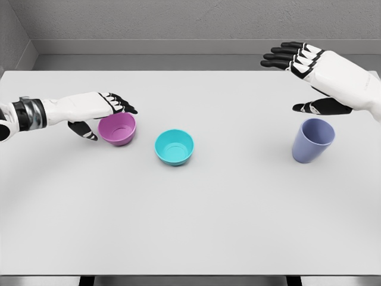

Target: Stacking bowl and cup with both arms

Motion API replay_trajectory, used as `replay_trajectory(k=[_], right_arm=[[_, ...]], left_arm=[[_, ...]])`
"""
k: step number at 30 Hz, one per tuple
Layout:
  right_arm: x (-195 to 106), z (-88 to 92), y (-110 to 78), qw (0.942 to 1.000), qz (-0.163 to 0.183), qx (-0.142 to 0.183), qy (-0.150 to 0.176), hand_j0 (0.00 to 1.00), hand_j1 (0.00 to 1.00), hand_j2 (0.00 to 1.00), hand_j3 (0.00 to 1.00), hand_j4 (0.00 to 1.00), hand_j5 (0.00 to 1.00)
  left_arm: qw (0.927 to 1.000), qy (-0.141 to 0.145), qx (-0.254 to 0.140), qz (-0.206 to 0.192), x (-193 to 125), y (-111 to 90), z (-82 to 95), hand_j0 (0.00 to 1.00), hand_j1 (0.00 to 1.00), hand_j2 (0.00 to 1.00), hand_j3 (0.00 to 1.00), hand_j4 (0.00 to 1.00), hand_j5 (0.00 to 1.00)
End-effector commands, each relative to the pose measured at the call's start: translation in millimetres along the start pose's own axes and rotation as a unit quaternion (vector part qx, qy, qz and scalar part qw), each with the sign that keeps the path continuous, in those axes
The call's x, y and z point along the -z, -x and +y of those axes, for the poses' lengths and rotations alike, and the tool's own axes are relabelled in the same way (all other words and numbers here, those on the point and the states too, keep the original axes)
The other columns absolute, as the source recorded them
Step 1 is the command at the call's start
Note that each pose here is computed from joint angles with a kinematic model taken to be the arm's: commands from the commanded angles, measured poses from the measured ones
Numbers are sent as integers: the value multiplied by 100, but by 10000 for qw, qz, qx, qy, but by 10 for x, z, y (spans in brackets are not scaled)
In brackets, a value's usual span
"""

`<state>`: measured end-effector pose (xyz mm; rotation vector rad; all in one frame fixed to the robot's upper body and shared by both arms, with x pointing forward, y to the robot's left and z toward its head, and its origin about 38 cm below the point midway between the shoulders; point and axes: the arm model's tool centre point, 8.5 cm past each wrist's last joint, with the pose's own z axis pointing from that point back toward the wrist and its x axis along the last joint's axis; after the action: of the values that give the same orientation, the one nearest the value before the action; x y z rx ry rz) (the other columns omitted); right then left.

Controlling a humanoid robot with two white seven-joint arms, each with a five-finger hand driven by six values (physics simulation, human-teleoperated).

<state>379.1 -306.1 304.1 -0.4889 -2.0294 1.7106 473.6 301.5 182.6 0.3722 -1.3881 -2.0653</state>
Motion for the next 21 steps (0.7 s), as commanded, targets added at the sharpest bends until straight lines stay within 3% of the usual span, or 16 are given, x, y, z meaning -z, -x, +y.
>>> replay_trajectory(k=[1,21], right_arm=[[-3,-6,2,10000,4,27,19,100,100,100,100,100,100],[-18,17,15,10000,35,57,5,100,100,100,100,100,100]], left_arm=[[10000,-14,-32,27,-3,16,-2,100,100,100,100,100,100],[9999,48,-136,-50,142,-29,-98,100,100,100,100,100,100]])
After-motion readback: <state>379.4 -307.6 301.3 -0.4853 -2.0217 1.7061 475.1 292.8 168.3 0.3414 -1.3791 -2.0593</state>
